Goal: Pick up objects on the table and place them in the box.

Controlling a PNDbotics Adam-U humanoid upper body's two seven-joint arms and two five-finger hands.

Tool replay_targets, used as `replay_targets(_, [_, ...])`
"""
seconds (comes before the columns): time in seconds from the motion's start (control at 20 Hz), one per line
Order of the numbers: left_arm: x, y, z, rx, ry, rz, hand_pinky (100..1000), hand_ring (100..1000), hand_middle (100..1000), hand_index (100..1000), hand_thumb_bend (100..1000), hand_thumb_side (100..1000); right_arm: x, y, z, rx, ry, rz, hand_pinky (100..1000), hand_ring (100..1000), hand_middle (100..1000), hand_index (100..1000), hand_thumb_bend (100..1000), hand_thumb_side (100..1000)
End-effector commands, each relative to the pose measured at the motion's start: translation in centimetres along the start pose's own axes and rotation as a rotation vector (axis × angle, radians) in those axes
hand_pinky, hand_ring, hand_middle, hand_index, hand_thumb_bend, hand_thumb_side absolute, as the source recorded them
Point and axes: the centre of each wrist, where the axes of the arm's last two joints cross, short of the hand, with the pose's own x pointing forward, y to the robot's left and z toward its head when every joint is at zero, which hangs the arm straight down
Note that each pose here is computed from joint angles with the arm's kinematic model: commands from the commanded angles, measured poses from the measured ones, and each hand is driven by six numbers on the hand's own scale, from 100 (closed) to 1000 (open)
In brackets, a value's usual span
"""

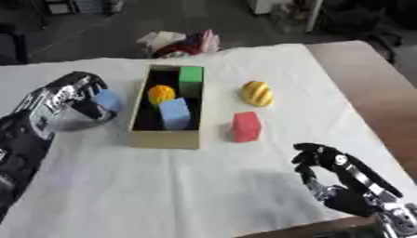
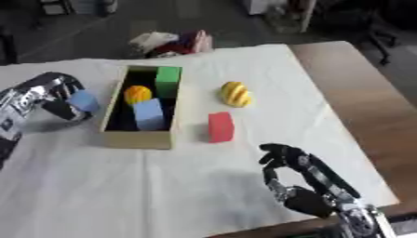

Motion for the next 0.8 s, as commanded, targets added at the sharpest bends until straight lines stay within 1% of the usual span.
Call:
replay_targets(0.05, [0.2,2.9,0.6,0.098,-0.044,0.008,580,472,484,682,427,100,0.4,-0.5,-0.1,-0.007,-0.017,0.009,769,657,666,880,100,451])
replay_targets(0.15, [1.1,4.7,1.2,0.156,-0.101,0.011,575,466,477,678,428,100,0.3,-0.5,-0.1,-0.007,-0.015,0.01,769,656,666,880,100,450])
replay_targets(0.3, [3.3,7.5,2.1,0.234,-0.194,0.007,578,464,475,677,431,100,0.3,-0.5,-0.1,-0.003,-0.016,0.011,769,656,666,880,100,449])
replay_targets(0.4, [5.1,8.5,2.5,0.257,-0.258,-0.014,583,468,478,680,434,100,0.4,-0.4,-0.1,-0.001,-0.017,0.01,769,656,666,880,100,449])
replay_targets(0.5, [7.1,8.6,2.5,0.243,-0.327,-0.05,590,475,486,686,434,100,0.4,-0.4,-0.2,0.001,-0.019,0.01,769,656,665,880,100,448])
replay_targets(0.6, [8.8,8.0,2.4,0.202,-0.39,-0.08,602,485,497,698,433,100,0.4,-0.4,-0.2,0.004,-0.02,0.01,769,656,666,881,100,449])
replay_targets(0.7, [9.9,7.0,2.0,0.149,-0.443,-0.082,607,493,505,704,437,100,0.4,-0.4,-0.3,0.007,-0.024,0.01,770,656,665,880,100,448])
replay_targets(0.8, [10.6,6.0,1.5,0.109,-0.466,-0.083,613,502,514,711,445,100,0.5,-0.4,-0.4,0.01,-0.027,0.01,770,656,665,880,100,448])
